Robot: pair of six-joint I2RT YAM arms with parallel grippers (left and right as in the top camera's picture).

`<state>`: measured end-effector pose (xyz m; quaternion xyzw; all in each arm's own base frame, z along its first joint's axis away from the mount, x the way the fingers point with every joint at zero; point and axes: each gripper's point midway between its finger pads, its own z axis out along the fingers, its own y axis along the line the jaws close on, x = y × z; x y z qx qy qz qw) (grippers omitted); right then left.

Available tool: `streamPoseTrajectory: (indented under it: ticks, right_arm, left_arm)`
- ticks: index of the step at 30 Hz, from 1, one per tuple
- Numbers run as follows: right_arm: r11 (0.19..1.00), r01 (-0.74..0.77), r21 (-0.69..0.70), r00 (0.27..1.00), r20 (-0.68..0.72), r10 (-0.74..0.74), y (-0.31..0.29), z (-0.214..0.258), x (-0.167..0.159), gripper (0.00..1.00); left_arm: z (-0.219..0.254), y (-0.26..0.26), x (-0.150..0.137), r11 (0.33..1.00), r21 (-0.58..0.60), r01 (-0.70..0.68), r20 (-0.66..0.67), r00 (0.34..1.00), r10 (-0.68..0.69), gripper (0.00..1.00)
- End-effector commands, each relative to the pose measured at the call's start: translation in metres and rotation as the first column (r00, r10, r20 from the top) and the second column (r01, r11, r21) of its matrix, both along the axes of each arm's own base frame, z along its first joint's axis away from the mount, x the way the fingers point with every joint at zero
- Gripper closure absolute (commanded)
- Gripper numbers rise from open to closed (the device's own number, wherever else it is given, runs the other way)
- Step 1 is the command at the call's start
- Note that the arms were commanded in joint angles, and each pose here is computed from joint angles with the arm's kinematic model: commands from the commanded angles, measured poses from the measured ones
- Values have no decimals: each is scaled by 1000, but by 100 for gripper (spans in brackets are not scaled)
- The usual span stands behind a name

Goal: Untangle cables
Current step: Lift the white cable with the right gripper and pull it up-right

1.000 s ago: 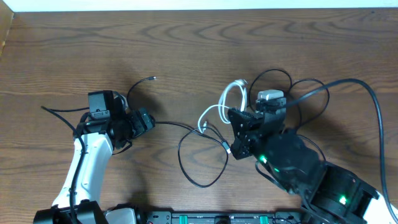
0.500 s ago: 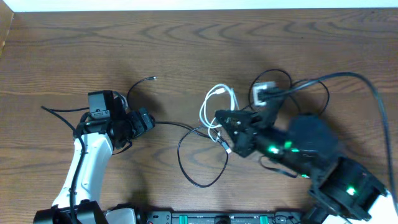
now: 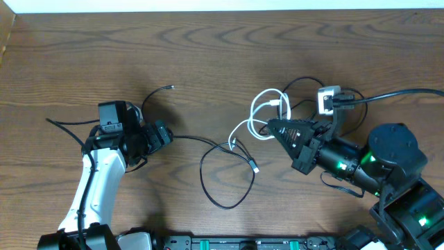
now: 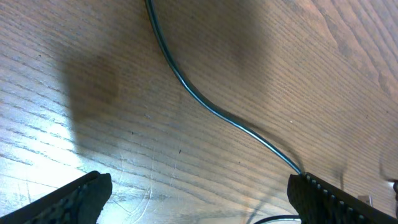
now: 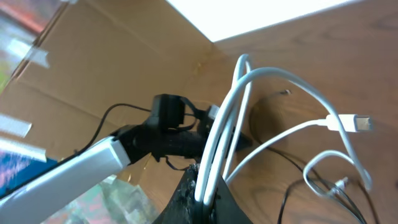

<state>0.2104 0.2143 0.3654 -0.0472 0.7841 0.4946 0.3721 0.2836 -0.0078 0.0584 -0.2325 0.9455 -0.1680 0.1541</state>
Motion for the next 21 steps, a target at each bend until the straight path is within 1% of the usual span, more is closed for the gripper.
streamPoseTrajectory:
  ticks: [1, 5, 10, 14, 16, 17, 21]
  right_arm:
    - [999, -4, 45, 993, -116, 9, 1, -5, -4, 99]
    - [999, 18, -49, 972, -232, -29, -3, -40, -7, 99]
    - [984, -44, -174, 908, -417, -33, 1, -92, -21, 99]
    - [967, -182, -181, 863, -501, 69, 27, -111, -38, 99]
    - [954, -232, -191, 849, -518, 103, 39, -118, -45, 99]
    - [938, -283, -201, 835, -533, 137, 53, -126, -52, 99]
    - [894, -401, -199, 808, -538, 242, 87, -138, -72, 99]
  left_arm:
    - [-4, 2, -3, 1000, 8, -4, -14, 1000, 4, 4]
    - [-4, 2, -3, 1000, 8, -4, -14, 1000, 4, 4]
    - [-4, 2, -3, 1000, 8, -4, -14, 1000, 4, 5]
    - [-4, 2, -3, 1000, 8, -4, -14, 1000, 4, 5]
    - [-4, 2, -3, 1000, 8, -4, -14, 1000, 4, 5]
    - [-4, 2, -3, 1000, 8, -4, -14, 1000, 4, 4]
    - [-4, 2, -3, 1000, 8, -4, -14, 1000, 4, 4]
